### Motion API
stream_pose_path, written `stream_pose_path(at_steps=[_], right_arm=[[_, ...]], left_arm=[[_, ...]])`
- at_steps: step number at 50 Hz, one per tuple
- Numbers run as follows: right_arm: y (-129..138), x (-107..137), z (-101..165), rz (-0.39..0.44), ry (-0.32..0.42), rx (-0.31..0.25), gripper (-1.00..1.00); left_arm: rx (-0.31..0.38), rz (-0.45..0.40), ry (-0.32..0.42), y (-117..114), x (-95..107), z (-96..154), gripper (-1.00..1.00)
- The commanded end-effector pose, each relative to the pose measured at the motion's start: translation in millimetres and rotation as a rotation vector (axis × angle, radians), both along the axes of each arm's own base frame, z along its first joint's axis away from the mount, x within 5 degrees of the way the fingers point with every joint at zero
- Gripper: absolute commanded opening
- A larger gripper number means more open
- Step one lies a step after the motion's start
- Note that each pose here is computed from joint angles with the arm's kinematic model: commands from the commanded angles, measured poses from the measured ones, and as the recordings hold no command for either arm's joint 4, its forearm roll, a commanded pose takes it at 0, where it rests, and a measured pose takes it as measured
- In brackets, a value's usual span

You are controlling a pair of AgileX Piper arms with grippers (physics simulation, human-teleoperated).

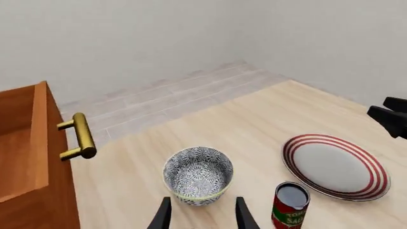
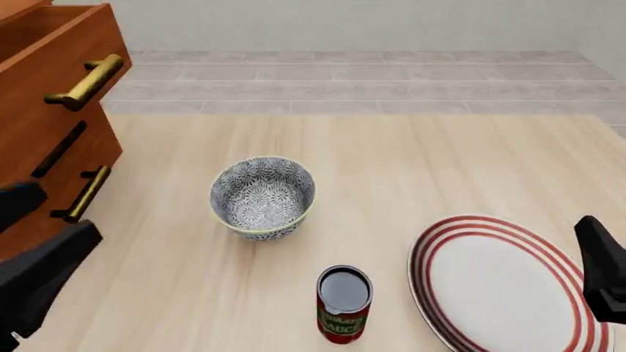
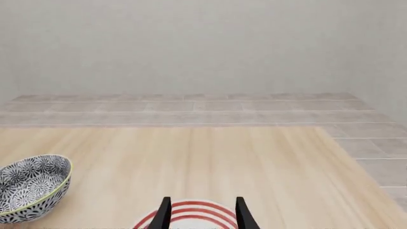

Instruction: Put the ketchup in the top drawer of the cabinet.

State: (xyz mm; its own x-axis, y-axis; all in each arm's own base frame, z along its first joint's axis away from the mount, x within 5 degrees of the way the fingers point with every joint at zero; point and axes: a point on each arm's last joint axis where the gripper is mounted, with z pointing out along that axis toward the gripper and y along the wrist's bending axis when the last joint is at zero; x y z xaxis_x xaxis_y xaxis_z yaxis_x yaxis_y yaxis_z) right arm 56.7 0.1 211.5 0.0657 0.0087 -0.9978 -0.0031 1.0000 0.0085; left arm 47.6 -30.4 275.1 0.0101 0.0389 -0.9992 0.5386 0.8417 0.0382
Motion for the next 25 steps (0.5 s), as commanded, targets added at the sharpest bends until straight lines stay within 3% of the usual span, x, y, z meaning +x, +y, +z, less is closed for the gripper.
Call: stream_pose_path(at_steps=[1,10,25], right_arm=[[0,0,-1,0.0,0.006,-0.005,1.0],[0,0,-1,-0.007,0.011,-0.012,1.0],[0,0,-2,-0.006,0.015,-0.021,1.0]], left_arm=[[0.066,-0.141,0.062,-29,21,-15,1.0],[0.119,-0.226,0.112,-63,44,-42,1.0],[0.173,-0.33,0.184,-90,48,-76,1.0]])
